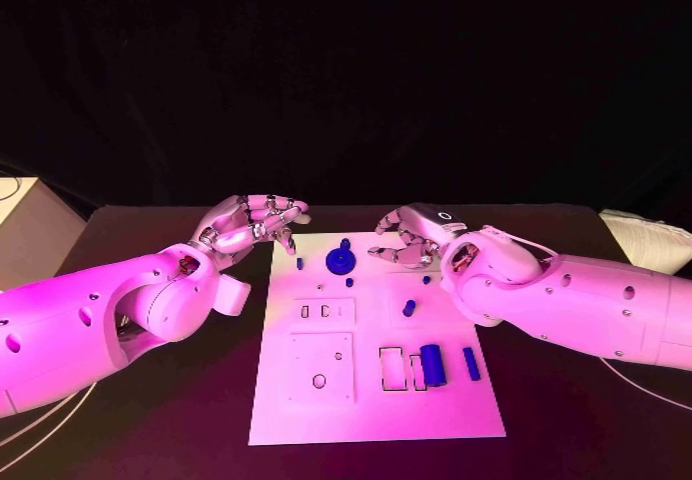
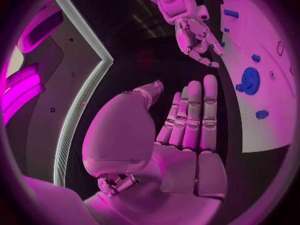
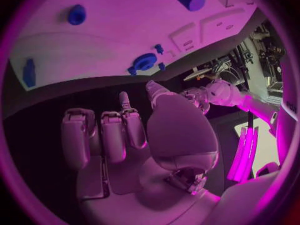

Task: Assemble the parts on the task board

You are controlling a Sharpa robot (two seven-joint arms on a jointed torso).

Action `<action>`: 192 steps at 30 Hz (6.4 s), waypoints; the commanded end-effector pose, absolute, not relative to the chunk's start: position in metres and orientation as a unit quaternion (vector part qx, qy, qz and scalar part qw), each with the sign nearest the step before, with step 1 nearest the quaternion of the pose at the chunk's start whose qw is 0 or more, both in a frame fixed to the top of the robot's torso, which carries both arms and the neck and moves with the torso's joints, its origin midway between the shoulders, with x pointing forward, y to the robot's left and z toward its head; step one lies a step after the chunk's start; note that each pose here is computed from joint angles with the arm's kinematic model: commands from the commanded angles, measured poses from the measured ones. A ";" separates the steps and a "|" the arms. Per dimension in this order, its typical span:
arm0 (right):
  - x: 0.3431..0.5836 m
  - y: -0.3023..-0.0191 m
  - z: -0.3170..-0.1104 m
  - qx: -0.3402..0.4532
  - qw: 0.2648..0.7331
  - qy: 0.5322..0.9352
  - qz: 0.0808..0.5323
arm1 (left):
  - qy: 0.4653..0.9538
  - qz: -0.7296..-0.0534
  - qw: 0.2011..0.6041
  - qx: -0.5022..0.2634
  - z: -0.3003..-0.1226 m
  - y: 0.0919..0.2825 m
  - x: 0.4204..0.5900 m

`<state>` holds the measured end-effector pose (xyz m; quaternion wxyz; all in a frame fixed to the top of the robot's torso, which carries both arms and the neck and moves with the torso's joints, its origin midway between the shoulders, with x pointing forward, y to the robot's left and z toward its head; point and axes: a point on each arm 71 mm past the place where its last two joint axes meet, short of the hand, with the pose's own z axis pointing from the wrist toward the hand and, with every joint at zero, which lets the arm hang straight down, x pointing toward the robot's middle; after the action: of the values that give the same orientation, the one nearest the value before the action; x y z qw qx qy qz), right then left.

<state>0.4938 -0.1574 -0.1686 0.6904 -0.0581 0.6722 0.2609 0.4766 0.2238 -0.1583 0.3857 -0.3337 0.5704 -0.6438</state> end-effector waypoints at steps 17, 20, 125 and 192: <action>0.503 -0.273 -0.172 -0.008 0.655 0.705 0.274 | 0.572 -0.653 0.376 -0.324 -0.158 0.222 0.476; 0.506 -0.284 -0.175 -0.010 0.659 0.704 0.265 | 0.573 -0.653 0.375 -0.324 -0.159 0.223 0.476; 0.516 -0.205 -0.171 0.044 0.644 0.717 0.265 | 0.761 -0.472 0.367 -0.252 -0.157 0.213 0.504; 0.438 -0.058 -0.239 -0.104 0.626 0.713 0.298 | 0.806 -0.372 0.385 -0.253 -0.143 0.219 0.517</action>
<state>0.4390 -0.0596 -0.2395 0.6168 -0.0899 0.7209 0.3029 0.5182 0.2204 -0.1430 0.3918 -0.2597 0.8008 -0.3711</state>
